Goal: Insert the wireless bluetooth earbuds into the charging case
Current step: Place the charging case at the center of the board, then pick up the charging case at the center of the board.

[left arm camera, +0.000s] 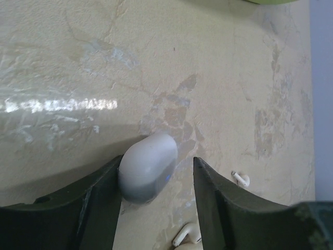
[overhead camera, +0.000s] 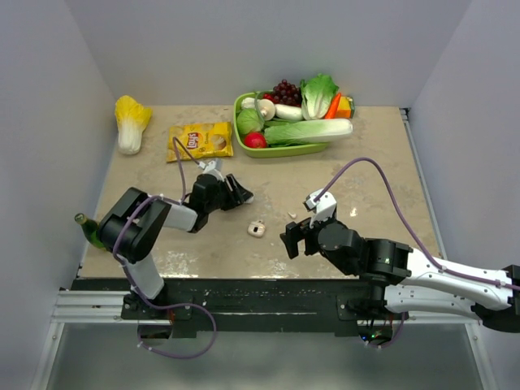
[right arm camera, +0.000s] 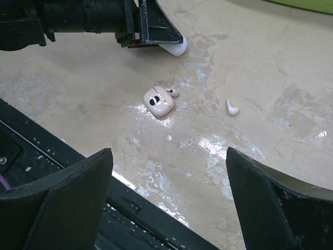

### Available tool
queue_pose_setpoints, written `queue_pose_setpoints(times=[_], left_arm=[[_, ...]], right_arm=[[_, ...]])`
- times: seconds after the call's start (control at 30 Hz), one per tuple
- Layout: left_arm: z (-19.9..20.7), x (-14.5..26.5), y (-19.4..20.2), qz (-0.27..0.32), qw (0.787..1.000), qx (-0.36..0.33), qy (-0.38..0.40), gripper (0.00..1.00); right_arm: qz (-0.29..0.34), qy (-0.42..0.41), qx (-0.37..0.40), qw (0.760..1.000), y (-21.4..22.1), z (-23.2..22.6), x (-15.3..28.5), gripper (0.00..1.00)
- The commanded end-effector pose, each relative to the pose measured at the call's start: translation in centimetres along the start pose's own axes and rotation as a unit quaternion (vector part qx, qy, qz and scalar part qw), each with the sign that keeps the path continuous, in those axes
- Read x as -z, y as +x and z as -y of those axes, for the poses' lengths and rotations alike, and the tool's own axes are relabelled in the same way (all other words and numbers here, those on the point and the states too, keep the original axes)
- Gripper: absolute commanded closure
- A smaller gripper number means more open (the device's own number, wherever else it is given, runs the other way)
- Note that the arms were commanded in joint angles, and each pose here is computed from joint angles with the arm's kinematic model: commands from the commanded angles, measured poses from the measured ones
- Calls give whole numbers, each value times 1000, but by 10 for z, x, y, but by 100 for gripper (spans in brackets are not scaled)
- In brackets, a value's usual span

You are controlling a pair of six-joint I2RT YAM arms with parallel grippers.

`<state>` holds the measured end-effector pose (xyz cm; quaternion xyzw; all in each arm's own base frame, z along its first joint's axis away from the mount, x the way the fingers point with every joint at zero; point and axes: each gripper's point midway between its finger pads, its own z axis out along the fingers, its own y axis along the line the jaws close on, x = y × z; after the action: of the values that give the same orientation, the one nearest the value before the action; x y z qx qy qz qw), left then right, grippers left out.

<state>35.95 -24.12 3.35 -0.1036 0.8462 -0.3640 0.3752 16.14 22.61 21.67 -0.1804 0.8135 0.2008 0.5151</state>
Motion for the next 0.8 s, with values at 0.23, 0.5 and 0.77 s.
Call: queue_pose_setpoints(times=[0.23,0.5,0.77], left_arm=[[-48,90,-44,80,976,-31,-200,34],[-15,153,-61,238,968,45,-60,0],[8,120,19,76,988,-78,-106,0]], right_arm=[[28,25,-19,999,-16,8,3,7],[105,18,-115,988,-13,14,-5,2],[46,80,-87,992,20,17,-30,2]])
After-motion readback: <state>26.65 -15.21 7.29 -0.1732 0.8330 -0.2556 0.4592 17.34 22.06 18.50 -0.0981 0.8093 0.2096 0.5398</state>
